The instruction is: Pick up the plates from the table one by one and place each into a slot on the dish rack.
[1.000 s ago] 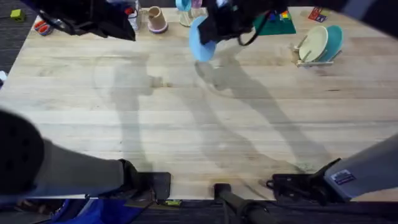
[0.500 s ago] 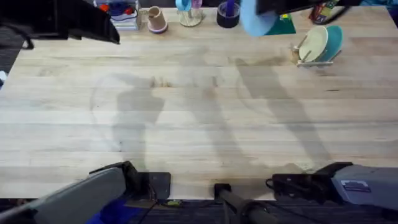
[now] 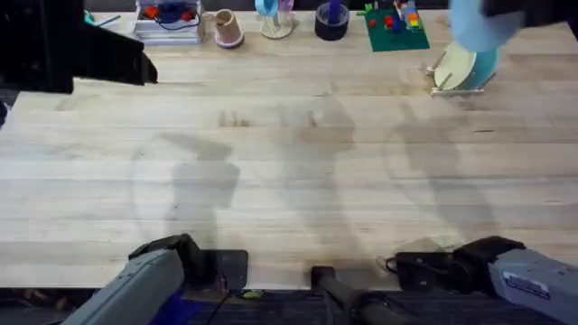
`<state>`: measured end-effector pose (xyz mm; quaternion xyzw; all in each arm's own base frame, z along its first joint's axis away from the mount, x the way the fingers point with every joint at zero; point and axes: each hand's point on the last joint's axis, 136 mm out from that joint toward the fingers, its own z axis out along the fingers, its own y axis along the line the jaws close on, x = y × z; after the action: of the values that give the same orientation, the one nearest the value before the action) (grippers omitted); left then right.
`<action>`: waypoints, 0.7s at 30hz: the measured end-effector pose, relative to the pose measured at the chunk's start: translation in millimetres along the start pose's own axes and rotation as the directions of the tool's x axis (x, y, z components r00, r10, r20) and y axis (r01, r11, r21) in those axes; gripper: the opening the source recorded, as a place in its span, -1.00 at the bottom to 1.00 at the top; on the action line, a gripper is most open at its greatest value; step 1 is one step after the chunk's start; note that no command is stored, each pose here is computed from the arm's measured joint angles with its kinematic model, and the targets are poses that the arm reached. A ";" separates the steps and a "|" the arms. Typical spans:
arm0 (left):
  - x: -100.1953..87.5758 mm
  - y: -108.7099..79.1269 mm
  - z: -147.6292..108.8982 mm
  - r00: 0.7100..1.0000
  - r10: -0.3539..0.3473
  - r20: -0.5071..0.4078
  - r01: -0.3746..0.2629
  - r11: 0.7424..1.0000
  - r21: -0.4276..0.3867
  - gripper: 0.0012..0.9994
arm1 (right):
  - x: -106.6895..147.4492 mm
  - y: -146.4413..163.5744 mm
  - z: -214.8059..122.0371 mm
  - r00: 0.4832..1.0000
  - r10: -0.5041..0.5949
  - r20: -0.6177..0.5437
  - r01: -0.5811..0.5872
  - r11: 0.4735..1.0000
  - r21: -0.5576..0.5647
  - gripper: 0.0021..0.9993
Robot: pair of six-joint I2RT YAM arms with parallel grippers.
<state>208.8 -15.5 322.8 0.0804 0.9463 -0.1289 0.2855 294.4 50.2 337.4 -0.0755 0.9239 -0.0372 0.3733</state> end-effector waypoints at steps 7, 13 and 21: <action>2.3 2.1 -1.5 1.000 -0.002 -0.004 0.002 1.000 -0.020 -0.87 | 1.6 -31.1 -35.7 0.996 -0.010 0.087 -0.002 0.991 0.133 -0.94; 2.4 2.6 -1.5 1.000 -0.003 -0.005 0.003 1.000 -0.022 0.53 | 2.5 -39.6 -54.0 0.991 -0.009 0.135 -0.013 0.987 0.159 -0.94; 3.0 3.7 -1.5 1.000 -0.007 -0.008 0.007 1.000 -0.029 0.99 | 2.7 -42.8 -58.4 0.989 -0.012 0.146 -0.013 0.985 0.173 -0.94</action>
<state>206.4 -11.3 321.6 0.0735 0.9494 -0.1157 0.2824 256.6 8.3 382.8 -0.0451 0.8874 -0.1117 0.4451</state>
